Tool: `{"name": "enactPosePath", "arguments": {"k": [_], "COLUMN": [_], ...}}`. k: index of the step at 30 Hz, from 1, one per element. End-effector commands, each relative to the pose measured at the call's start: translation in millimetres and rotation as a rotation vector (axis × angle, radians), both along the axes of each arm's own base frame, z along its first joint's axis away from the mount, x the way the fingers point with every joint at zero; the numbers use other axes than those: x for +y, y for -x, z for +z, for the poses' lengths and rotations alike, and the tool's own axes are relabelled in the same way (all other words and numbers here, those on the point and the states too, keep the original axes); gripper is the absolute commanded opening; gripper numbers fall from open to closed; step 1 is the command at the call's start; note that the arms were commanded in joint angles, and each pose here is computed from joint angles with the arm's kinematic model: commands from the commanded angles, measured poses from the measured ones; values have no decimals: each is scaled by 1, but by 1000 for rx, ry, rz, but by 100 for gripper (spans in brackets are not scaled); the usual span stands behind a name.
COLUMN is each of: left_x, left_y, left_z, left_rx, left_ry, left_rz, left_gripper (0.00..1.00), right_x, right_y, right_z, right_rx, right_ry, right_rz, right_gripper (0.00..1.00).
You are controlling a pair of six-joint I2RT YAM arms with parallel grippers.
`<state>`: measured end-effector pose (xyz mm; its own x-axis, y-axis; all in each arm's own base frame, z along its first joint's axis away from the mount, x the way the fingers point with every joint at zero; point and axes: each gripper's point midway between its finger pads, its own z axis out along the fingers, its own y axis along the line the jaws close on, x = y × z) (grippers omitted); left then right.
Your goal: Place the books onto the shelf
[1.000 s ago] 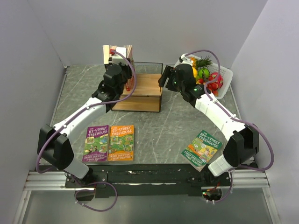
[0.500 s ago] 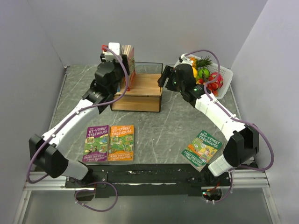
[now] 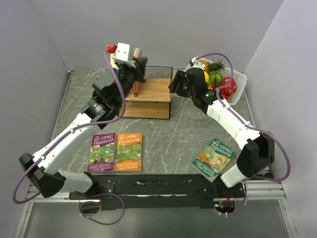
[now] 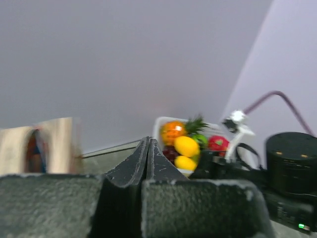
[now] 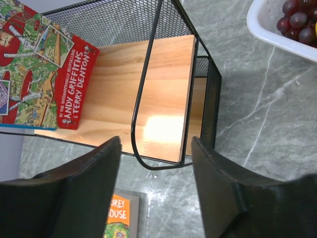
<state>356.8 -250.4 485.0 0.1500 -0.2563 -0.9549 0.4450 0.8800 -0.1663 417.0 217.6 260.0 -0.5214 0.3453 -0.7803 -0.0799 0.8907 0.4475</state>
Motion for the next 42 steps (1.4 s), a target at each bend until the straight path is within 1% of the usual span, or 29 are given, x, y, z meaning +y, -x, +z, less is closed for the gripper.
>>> {"name": "enactPosePath", "arguments": {"k": [1, 2, 3, 5, 6, 8, 9, 11, 12, 17, 19, 20, 21, 23, 31, 35, 36, 37, 40, 42], "left_x": [-43, -47, -54, -58, -64, -62, -65, -64, -63, -52, -50, -45, -44, -41, -44, -47, -48, -48, -47, -44], "left_y": [-13, -18, -28, -40, -49, -63, -72, -84, -94, -124, -133, -139, -145, -153, -166, -168, -169, -170, -173, -176], "left_z": [-31, -41, -58, -75, -92, -105, -120, -124, -138, -154, -164, -164, -173, -175, -199, -207, -211, -212, -223, -231], "left_rx": [70, 92, 119, 152, 181, 200, 221, 223, 245, 285, 300, 299, 311, 321, 361, 374, 381, 384, 407, 424], "left_ry": [-11, -15, -35, -40, -57, -56, -68, -54, -62, -21, -3, 11, 10, 32, 42, 43, 37, 37, 25, 17], "left_rz": [-80, -79, -72, -39, -24, 42, 66, 108, 143, 209, 223, 230, 237, 247, 225, 209, 211, 212, 224, 240], "left_gripper": [1, 1, 1, 1, 1, 1, 1, 1, 1, 1, 1, 1, 1, 1, 1, 1, 1, 1, 1, 1], "right_x": [-2, -3, -4, -4, -5, -5, -3, -3, -2, -1, 0, 2, 3, 5, 13, 18, 22, 24, 28, 31], "right_y": [-2, -2, -2, -2, -3, -3, -4, -5, -6, -9, -9, -9, -9, -8, -8, -11, -14, -16, -21, -24], "right_z": [30, 31, 28, 26, 26, 23, 22, 20, 18, 16, 18, 18, 21, 20, 24, 31, 24, 28, 18, 4], "right_rx": [-71, -75, -70, -68, -67, -60, -55, -48, -44, -37, -39, -38, -45, -42, -67, -86, -68, -72, -38, 2], "right_ry": [-34, -32, -27, -24, -23, -21, -21, -17, -15, -11, -24, -29, -41, -53, -105, -118, -108, -109, -93, -76], "right_rz": [-9, -10, -12, -17, -20, -19, -15, -16, -16, -20, -18, -12, -10, 0, 21, 38, 50, 53, 64, 70], "right_gripper": [58, 54, 47, 40, 33, 27, 25, 23, 22, 23, 26, 29, 36, 44, 46, 52, 52, 52, 51, 46]}}
